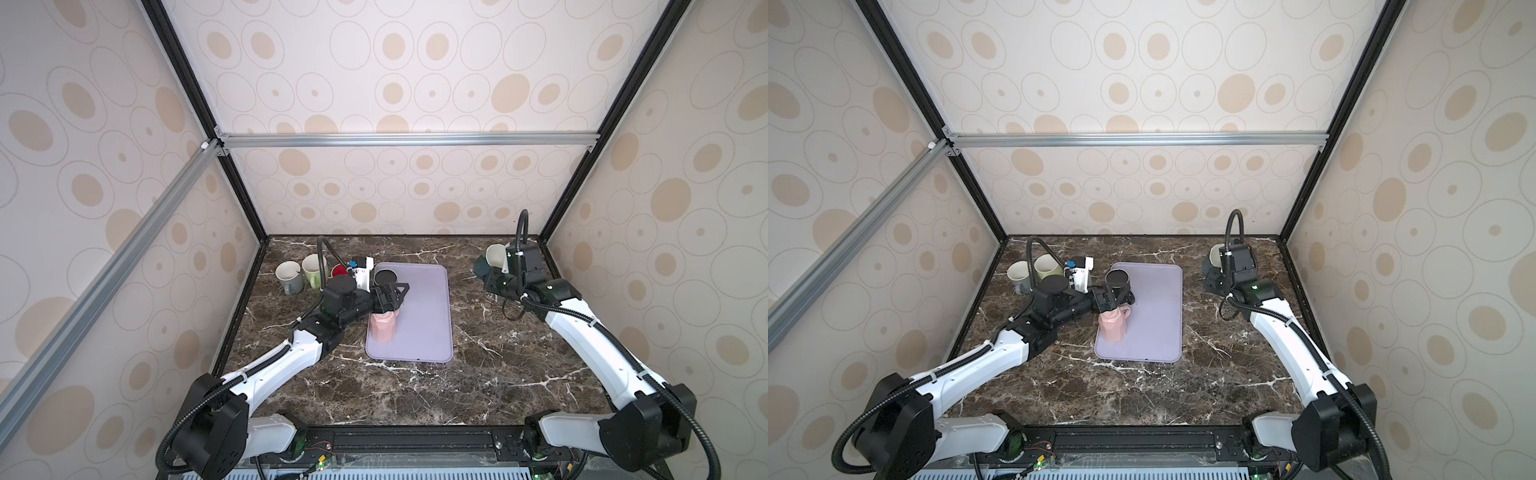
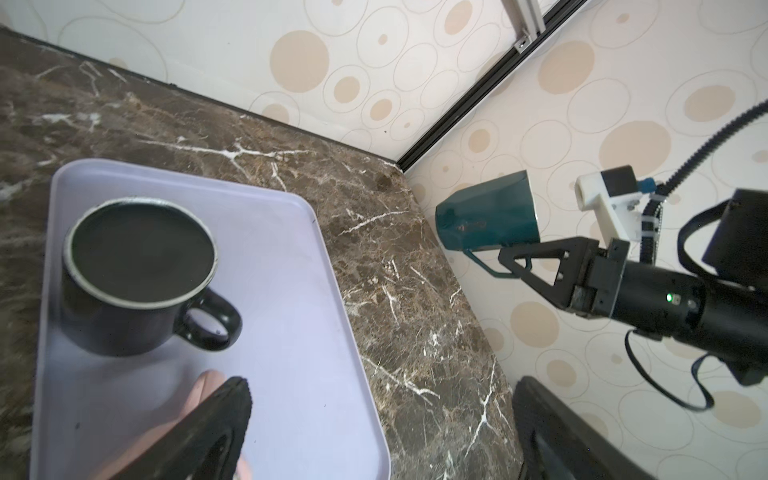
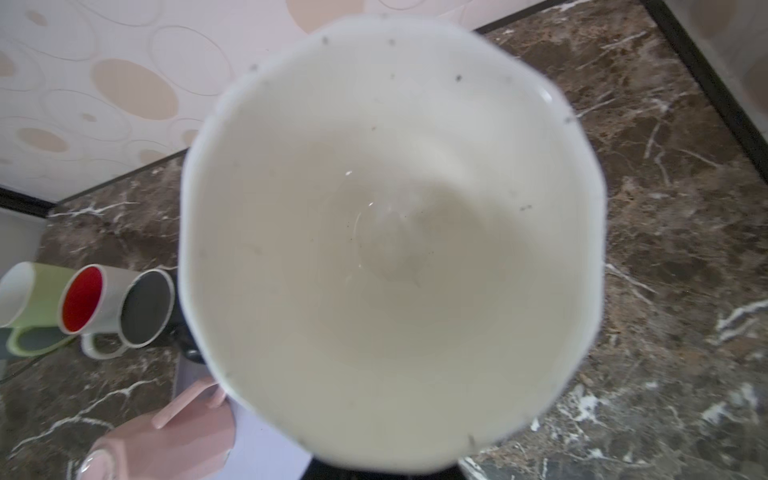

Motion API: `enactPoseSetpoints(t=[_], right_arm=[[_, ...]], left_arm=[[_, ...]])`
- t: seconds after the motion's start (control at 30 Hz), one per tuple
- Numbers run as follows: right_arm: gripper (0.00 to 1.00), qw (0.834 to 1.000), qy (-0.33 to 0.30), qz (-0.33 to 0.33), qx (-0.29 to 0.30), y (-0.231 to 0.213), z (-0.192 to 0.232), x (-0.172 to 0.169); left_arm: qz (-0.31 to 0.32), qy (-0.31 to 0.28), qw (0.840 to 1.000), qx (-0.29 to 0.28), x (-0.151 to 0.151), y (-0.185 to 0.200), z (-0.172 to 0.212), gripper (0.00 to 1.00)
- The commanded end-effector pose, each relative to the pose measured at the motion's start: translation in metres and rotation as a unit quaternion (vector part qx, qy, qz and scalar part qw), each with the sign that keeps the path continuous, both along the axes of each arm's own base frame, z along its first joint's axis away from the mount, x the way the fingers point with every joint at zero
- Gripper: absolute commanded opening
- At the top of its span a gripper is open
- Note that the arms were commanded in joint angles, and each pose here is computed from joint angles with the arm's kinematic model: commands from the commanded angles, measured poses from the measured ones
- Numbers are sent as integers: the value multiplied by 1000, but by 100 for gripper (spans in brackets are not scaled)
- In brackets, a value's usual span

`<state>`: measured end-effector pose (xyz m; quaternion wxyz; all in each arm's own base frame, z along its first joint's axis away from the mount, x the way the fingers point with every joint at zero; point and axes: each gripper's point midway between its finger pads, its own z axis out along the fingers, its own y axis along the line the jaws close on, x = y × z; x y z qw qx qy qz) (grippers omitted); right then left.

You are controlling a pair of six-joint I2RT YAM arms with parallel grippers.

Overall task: Turn the mug right side up
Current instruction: 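Carry the teal mug with the right gripper past the tray's far side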

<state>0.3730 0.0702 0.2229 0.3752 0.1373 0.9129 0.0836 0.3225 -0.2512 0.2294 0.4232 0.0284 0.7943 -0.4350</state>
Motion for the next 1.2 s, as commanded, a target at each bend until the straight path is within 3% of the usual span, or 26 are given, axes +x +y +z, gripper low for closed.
enactPoseSetpoints(t=[0.0, 0.37, 0.53, 0.8, 1.17], right_arm=[[0, 999, -3, -24, -40, -23, 11, 12], [0, 996, 60, -30, -64, -47, -12, 36], [0, 995, 67, -28, -70, -55, -25, 47], [0, 990, 109, -37, -85, -71, -59, 61], [0, 981, 158, -42, -103, -82, -90, 80]], left_arm=[[16, -23, 1000, -2, -3, 9, 4, 98], [0, -12, 1000, 18, -26, 16, -37, 98], [39, -4, 998, 50, -25, 28, -54, 98], [47, -29, 998, 26, -32, 28, -37, 98], [74, -60, 995, 39, -37, 45, -25, 98]])
